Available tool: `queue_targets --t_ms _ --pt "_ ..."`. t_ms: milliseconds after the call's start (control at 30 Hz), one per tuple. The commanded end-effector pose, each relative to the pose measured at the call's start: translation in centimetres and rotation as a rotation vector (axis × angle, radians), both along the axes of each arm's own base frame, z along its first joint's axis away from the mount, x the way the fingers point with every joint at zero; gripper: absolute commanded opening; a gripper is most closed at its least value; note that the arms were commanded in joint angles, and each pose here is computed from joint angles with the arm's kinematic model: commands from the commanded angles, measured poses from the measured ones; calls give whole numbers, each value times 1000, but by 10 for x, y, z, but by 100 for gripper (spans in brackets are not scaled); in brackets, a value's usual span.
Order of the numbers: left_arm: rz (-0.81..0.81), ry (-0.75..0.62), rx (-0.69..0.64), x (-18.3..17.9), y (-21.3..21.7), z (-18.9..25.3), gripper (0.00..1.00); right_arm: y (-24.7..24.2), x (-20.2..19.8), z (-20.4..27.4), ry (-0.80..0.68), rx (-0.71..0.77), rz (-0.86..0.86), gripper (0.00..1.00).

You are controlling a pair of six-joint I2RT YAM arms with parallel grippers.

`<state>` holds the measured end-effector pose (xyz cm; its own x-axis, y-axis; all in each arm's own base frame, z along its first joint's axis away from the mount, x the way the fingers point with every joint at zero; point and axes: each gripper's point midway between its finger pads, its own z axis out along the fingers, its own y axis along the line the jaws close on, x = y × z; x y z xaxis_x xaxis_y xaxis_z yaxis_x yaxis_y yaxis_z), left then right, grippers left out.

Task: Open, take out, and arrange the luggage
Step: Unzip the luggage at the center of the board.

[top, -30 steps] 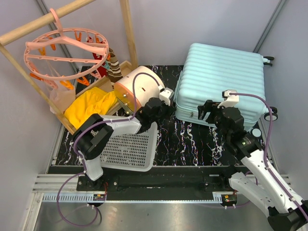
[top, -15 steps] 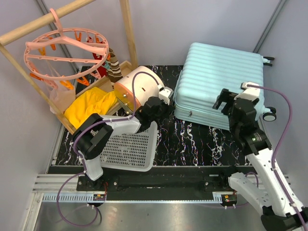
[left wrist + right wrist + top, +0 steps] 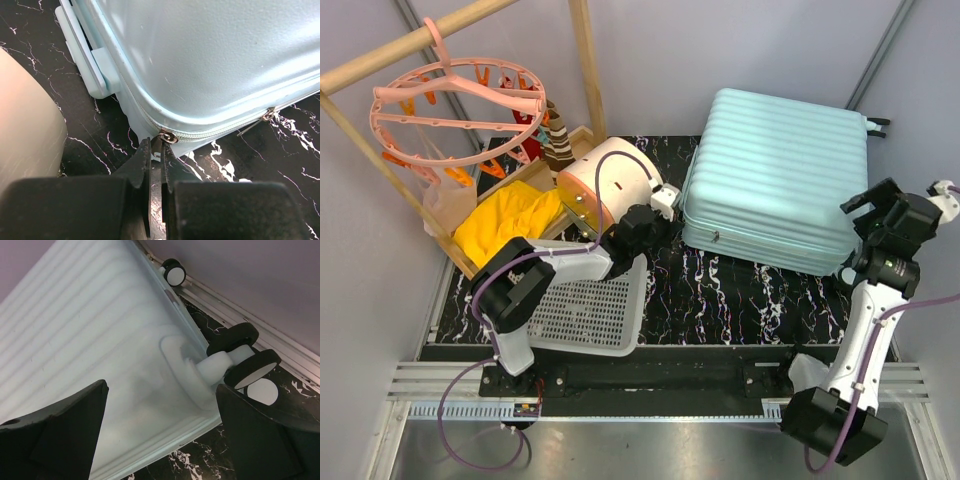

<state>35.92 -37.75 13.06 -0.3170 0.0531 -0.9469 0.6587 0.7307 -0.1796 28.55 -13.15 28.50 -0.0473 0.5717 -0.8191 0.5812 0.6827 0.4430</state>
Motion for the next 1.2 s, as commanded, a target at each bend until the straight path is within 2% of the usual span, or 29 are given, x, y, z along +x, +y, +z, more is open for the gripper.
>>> queue_targets --t_ms 0,100,267,433,567,667,867,1000,1167 --pt "-5 -155 -125 4 -5 67 0 -8 4 19 -138 85 -24 100" --pt "-13 -162 -105 5 -7 65 0 -21 7 21 -177 126 -57 100" --pt "-8 -178 -108 6 -6 67 0 -43 20 -3 -167 238 -85 97" --pt "-15 -174 -119 5 -9 69 0 -43 6 3 -201 210 -139 97" --pt "-19 -170 -125 5 -9 68 0 -35 2 -10 -200 262 -142 97" --pt "-20 -169 -120 4 -8 67 0 -38 -8 -14 -192 237 -184 97" --pt "-9 -183 -107 4 -4 72 0 -39 -25 8 -210 186 -234 100" --pt "-8 -187 -107 5 -4 74 0 -44 -16 -26 -149 252 -248 100" --pt "-10 -179 -103 5 -5 72 0 -49 0 -36 -151 285 -224 100"
